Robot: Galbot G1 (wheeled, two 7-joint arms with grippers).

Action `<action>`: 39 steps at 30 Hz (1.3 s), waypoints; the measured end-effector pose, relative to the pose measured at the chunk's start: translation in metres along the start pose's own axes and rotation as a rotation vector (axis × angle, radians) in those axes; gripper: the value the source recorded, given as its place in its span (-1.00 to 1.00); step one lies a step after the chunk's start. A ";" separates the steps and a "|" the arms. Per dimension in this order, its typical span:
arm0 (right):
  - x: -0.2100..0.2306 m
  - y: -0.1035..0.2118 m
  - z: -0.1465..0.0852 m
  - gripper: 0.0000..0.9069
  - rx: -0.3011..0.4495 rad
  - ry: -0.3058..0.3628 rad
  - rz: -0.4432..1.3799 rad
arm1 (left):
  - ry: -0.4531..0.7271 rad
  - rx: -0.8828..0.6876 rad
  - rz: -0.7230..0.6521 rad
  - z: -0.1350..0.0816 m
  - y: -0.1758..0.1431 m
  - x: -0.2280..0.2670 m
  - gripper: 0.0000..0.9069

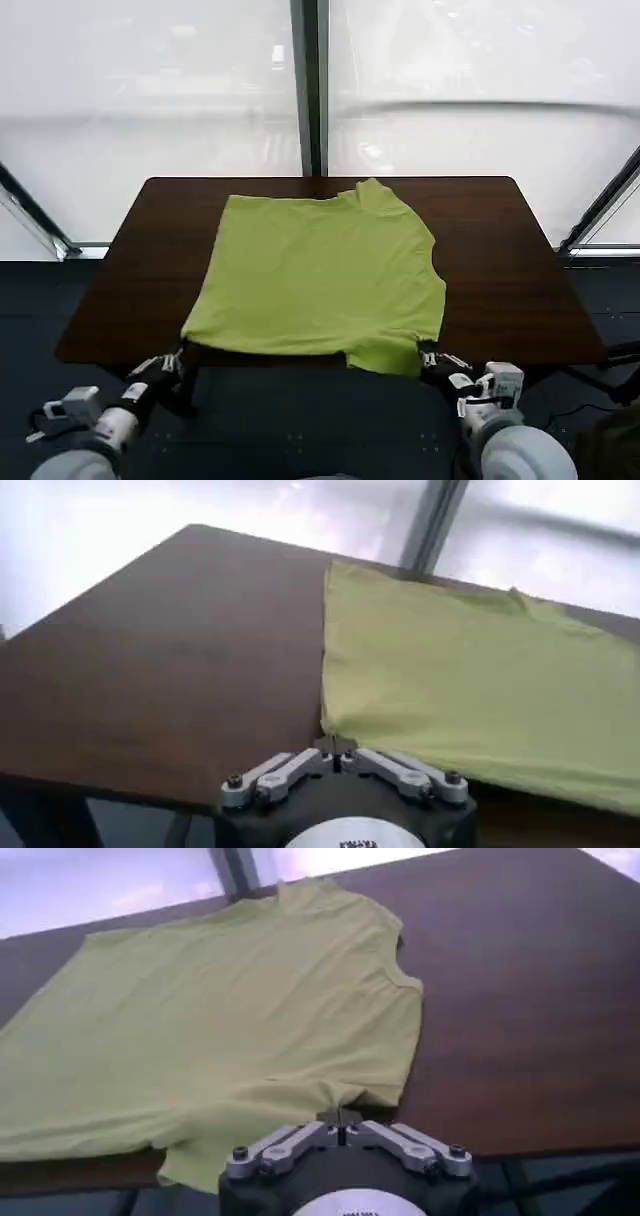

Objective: Fold and organize the clothes.

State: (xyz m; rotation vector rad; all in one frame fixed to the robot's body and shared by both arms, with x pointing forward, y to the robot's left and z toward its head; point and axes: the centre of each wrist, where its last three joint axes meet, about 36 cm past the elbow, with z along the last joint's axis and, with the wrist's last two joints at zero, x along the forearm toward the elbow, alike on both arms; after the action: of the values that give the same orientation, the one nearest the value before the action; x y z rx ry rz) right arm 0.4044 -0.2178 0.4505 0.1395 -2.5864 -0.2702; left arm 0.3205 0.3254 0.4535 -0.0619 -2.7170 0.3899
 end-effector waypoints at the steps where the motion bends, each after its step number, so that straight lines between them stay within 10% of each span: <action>1: -0.004 -0.001 -0.001 -1.00 -0.008 -0.018 0.002 | 0.001 0.000 0.000 0.000 0.002 -0.006 -1.00; 21: -0.035 -0.017 -0.007 -1.00 0.000 -0.119 -0.030 | 0.004 0.005 0.002 -0.012 0.018 -0.081 -1.00; 22: -0.031 -0.019 -0.008 -0.46 0.014 -0.121 -0.035 | 0.005 0.005 0.000 -0.011 0.018 -0.083 -1.00; 23: -0.026 -0.020 -0.008 0.74 0.029 -0.124 -0.043 | 0.006 0.005 -0.002 -0.011 0.019 -0.085 0.14; 24: -0.021 -0.022 -0.009 0.94 0.041 -0.125 -0.050 | 0.006 0.004 -0.004 -0.011 0.019 -0.086 0.94; 39: 0.043 -0.056 -0.001 0.94 0.256 0.043 0.009 | 0.004 -0.056 -0.018 0.000 0.006 -0.049 0.94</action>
State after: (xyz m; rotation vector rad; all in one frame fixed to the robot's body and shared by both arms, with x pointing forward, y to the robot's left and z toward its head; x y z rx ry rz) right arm 0.3710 -0.2792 0.4600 0.2228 -2.5682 0.0685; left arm 0.3655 0.3269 0.4337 -0.0528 -2.7225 0.3083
